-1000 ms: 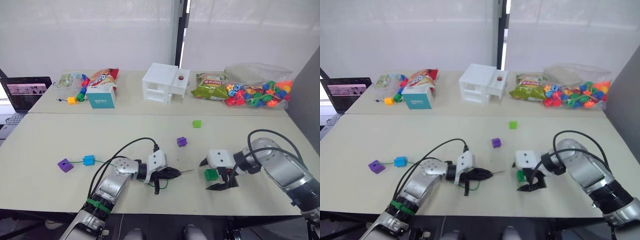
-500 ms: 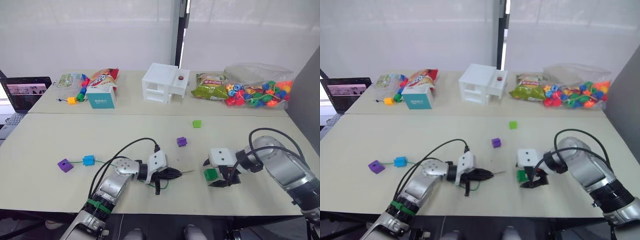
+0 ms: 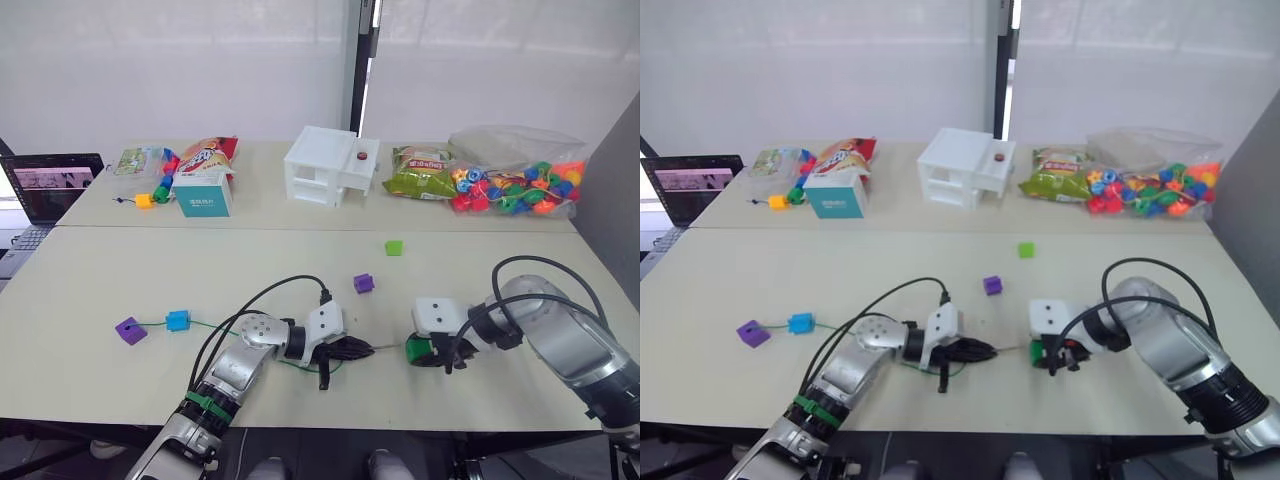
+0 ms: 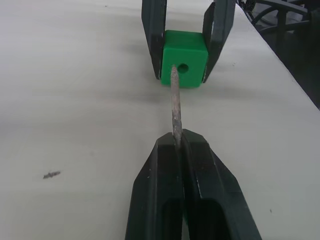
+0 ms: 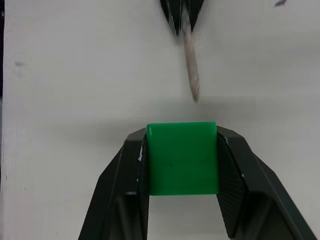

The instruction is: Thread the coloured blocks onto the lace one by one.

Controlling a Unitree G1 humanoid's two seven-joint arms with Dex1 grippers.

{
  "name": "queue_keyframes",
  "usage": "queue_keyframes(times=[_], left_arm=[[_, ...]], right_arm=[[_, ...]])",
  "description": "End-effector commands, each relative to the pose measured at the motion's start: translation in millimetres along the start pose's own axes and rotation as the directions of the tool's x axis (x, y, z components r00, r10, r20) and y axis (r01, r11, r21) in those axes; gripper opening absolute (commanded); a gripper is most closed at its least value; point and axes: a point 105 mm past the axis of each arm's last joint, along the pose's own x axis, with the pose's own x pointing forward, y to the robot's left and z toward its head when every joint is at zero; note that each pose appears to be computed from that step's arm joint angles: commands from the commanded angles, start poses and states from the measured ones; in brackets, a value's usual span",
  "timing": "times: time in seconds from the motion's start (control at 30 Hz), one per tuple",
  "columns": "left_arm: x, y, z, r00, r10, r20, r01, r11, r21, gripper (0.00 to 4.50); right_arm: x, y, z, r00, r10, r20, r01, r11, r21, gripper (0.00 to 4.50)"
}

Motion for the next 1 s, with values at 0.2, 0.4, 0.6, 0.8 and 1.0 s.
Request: queue_keyframes(times=[0.2,0.4,0.6,0.8,1.0], left_arm=[[12,-2,6,0.998,-0.059,-0.014,0.059,0.997,0.04,0.0],[13,-4,5,0.997,-0.075,-0.015,0.076,0.996,0.039,0.0],[11,-5,4,0.997,-0.079,-0.02,0.079,0.996,0.039,0.0],[12,-4,4,0.996,-0.083,-0.024,0.084,0.996,0.038,0.0],[13,-5,4,0.996,-0.086,-0.022,0.087,0.996,0.034,0.0]], right_arm=[[-5,-1,15,0.998,-0.053,0.044,0.052,0.999,0.016,1.19],[-7,-7,11,0.996,-0.082,0.018,0.081,0.996,0.032,1.19],[-10,-8,9,0.996,-0.085,0.012,0.084,0.996,0.037,1.19],[-18,-6,15,0.997,-0.077,0.01,0.077,0.997,0.028,1.19],[-24,-1,21,0.998,-0.062,0.009,0.062,0.998,0.03,1.19]])
